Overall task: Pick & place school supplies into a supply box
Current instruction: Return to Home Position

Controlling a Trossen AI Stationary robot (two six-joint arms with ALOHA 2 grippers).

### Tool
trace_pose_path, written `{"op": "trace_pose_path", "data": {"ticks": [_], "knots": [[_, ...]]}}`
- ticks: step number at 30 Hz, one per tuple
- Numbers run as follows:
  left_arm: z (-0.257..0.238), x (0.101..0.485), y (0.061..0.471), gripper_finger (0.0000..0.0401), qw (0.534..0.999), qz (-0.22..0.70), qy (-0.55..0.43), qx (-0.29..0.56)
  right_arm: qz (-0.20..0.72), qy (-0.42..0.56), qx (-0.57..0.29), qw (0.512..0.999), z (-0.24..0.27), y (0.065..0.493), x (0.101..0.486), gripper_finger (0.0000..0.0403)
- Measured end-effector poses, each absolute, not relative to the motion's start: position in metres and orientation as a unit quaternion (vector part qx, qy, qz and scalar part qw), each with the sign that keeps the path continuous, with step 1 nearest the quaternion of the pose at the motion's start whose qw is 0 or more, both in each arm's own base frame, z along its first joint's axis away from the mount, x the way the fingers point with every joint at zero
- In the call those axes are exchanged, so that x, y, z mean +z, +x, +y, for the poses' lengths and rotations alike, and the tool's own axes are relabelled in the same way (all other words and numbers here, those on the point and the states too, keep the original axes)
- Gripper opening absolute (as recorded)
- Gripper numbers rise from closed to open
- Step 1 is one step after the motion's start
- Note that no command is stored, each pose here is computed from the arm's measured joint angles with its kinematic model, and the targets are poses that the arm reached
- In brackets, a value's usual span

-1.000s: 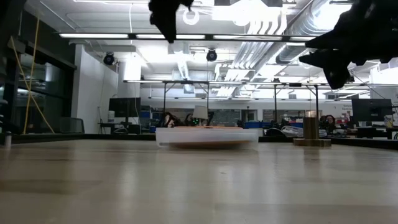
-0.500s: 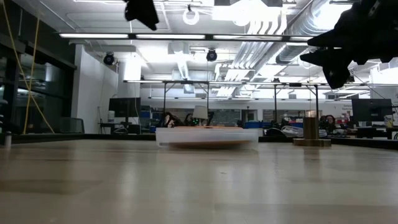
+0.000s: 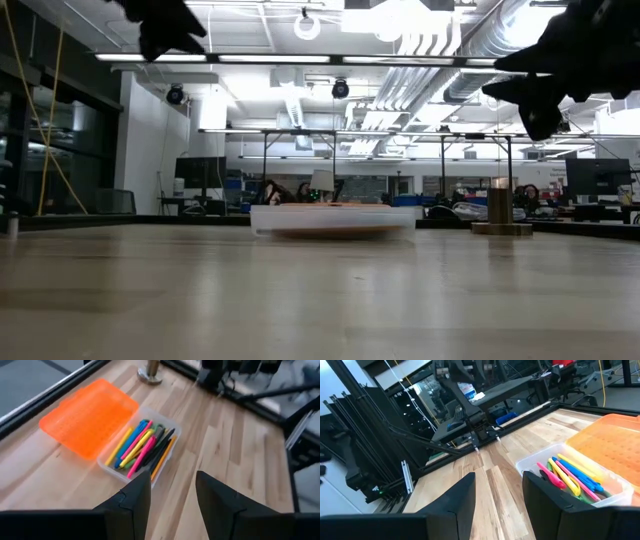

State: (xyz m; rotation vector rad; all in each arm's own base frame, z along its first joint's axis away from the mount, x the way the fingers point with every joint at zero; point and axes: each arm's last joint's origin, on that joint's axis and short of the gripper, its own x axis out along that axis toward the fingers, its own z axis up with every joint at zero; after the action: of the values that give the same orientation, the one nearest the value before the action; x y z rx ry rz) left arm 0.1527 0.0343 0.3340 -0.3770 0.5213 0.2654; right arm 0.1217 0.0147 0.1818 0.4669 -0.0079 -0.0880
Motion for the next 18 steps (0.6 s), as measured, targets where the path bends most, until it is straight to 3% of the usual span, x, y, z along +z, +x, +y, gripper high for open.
{"op": "trace_pose_path", "data": {"ticks": [11,18], "knots": [[0.024,0.281,0.109,0.0182,0.96,0.137,-0.212,0.117,-0.029,0.233,-0.044,0.971,0.014,0.122,0.187,0.014],[0.022,0.258,0.101,0.0182,0.967,0.095,-0.212,0.104,-0.043,0.225,-0.049,0.972,0.014,0.121,0.189,0.014]]}}
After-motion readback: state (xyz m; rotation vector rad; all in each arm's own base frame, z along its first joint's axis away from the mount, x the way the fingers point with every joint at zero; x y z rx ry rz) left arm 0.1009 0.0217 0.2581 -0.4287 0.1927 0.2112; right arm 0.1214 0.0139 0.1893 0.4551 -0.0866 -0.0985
